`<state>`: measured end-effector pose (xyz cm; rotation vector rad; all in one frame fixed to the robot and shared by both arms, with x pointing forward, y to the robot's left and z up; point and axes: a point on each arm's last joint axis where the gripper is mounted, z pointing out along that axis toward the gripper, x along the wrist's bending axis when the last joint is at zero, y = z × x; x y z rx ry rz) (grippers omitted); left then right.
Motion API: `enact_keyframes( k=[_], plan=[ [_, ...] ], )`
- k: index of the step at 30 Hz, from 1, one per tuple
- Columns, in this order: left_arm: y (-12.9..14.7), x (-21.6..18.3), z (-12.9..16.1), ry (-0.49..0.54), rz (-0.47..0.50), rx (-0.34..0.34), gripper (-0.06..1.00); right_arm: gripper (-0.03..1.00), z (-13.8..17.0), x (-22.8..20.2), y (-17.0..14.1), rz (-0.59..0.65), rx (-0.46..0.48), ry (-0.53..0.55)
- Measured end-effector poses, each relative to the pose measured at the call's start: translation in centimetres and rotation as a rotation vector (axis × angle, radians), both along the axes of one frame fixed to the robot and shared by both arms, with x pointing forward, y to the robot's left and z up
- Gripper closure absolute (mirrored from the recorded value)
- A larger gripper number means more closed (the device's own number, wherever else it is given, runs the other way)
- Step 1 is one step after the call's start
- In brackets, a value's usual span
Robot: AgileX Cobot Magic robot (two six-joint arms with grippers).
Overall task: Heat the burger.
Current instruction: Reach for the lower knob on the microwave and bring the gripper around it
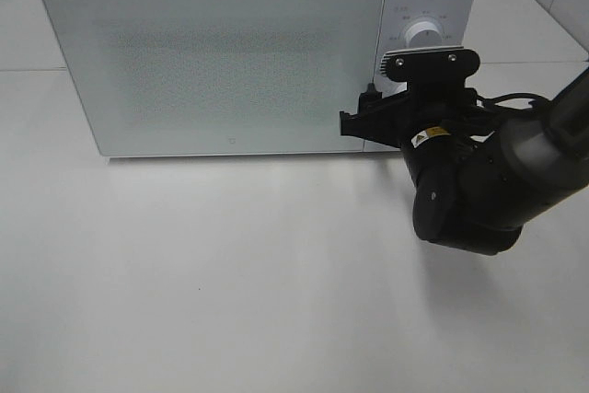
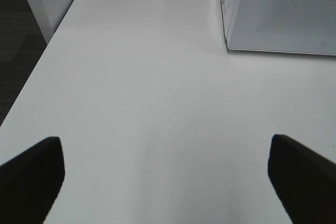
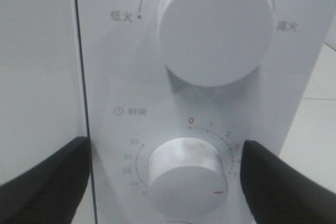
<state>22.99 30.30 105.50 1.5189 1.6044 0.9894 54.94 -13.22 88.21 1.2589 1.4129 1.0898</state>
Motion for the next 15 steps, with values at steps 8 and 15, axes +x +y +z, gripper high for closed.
enact_keyframes(
  k=[8, 15],
  plan=[
    [0.0, 0.0, 0.0, 0.0, 0.0, 0.0, -0.03, 0.2, -0.02, 0.21, -0.36, -0.003, -0.004, 0.001],
    [0.0, 0.0, 0.0, 0.0, 0.0, 0.0, -0.03, 0.21, -0.47, 0.29, -0.34, 0.0, -0.01, 0.013]
  ],
)
